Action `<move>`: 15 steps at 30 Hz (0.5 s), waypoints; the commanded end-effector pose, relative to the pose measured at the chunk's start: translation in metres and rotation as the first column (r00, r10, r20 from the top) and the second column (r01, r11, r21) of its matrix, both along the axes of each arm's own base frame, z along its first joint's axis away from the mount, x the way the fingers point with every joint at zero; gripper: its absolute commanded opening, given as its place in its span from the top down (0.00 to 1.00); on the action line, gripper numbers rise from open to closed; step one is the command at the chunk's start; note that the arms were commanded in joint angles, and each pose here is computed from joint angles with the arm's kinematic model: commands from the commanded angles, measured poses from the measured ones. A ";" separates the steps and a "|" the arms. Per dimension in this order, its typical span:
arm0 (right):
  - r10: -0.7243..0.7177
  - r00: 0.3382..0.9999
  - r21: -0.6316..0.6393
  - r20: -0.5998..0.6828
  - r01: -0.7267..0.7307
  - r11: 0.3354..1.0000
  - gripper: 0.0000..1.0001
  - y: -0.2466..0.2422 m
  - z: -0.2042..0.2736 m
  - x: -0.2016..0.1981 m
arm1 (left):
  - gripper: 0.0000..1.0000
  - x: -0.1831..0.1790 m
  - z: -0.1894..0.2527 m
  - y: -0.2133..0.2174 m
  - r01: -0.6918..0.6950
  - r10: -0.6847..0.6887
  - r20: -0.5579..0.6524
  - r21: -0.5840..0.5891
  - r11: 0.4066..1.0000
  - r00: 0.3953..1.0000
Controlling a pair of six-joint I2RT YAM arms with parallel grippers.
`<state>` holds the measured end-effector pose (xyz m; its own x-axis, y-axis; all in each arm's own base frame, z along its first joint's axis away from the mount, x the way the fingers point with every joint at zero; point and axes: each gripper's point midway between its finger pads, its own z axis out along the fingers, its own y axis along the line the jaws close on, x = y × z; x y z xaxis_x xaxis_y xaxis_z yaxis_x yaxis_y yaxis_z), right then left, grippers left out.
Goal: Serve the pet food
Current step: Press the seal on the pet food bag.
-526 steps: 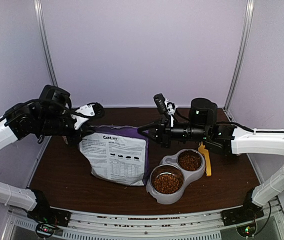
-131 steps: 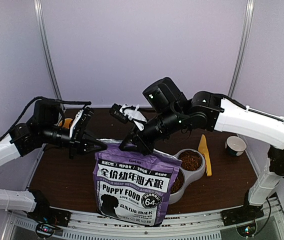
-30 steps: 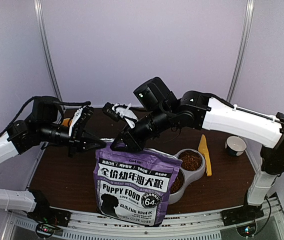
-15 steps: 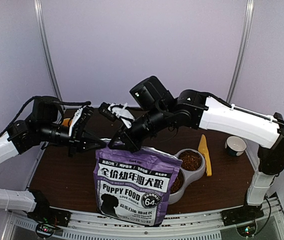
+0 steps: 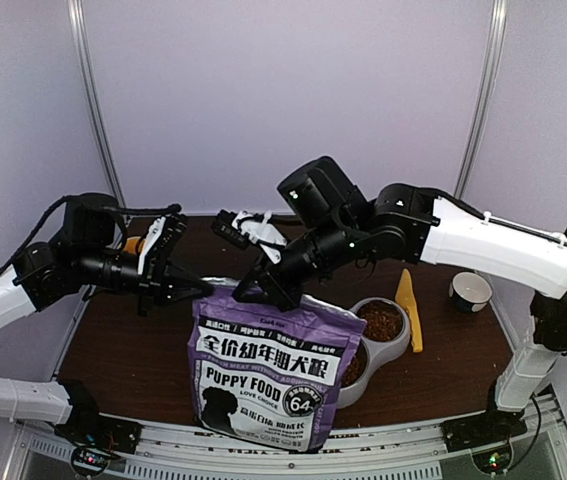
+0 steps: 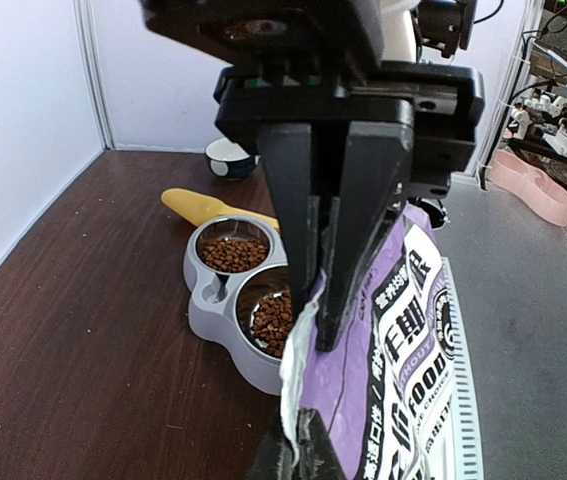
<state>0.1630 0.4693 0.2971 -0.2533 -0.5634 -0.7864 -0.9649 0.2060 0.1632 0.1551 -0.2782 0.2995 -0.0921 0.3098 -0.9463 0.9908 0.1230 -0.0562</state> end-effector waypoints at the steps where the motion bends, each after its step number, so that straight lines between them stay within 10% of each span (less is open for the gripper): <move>1: -0.067 0.998 -0.123 0.004 0.067 0.990 1.00 -0.038 -0.023 0.008 | 1.00 -0.003 0.022 0.003 0.006 -0.002 0.062 -0.058 0.998 0.998; 15: -0.120 0.992 -0.141 0.036 0.124 0.982 1.00 -0.068 -0.021 0.010 | 1.00 0.002 0.022 0.006 -0.031 0.036 0.083 -0.054 0.998 0.996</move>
<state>0.1604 0.4419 0.2993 -0.2544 -0.5602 -0.7884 -0.9611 0.2371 0.1416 0.1561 -0.2778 0.3001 -0.0828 0.3084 -0.9477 0.9898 0.1358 -0.0423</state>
